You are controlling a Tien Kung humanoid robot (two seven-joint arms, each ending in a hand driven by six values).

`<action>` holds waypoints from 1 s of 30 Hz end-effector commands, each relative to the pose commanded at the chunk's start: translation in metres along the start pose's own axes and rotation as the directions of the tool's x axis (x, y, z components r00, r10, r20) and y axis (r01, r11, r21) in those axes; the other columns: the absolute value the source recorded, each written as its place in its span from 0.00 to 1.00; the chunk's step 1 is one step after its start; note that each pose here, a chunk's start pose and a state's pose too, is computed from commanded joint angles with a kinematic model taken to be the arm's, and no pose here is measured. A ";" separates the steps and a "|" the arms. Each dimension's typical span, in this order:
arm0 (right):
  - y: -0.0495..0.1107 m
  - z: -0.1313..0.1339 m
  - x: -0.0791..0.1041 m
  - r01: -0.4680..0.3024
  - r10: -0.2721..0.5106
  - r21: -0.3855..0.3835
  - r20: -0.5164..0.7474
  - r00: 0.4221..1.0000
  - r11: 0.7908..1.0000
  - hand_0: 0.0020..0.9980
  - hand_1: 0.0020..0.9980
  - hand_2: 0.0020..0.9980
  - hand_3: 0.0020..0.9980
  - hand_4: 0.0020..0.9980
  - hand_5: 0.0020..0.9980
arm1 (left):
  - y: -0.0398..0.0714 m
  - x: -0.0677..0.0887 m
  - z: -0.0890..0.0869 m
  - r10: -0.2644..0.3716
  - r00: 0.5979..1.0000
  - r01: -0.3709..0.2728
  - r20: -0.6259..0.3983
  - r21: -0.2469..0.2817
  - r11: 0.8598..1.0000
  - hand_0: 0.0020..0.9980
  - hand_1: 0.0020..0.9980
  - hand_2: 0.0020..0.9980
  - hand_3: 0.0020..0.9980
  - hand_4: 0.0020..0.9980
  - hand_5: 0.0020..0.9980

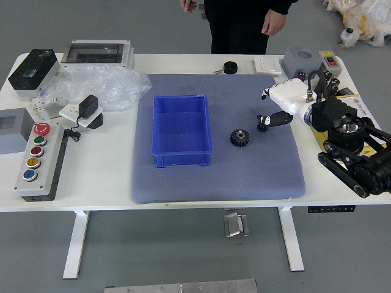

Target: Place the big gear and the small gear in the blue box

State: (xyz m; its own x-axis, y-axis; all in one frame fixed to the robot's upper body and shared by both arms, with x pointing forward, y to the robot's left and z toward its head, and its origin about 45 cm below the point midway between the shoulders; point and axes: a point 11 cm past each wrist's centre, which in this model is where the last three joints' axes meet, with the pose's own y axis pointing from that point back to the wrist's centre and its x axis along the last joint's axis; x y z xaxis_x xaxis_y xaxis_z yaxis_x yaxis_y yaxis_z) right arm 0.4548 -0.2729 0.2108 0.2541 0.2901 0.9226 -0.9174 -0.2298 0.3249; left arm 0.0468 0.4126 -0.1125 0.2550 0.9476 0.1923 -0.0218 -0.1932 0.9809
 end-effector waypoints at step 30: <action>-0.004 -0.005 -0.011 -0.058 0.060 -0.018 0.170 0.984 0.998 0.73 0.66 0.79 0.78 0.69 0.70 | -0.001 -0.006 0.000 -0.011 1.000 0.011 0.012 0.001 1.000 0.86 0.83 0.82 0.84 0.70 0.30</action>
State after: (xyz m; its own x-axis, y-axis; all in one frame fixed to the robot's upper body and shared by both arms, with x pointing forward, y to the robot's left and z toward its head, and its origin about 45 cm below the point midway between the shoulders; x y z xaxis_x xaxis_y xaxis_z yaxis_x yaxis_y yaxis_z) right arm 0.4546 -0.2706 0.1984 0.2469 0.1141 0.9623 -0.9358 -0.2299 0.2673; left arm 0.0453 0.4069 -0.1145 0.2666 0.9465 0.1816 -0.0178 -0.1835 0.9829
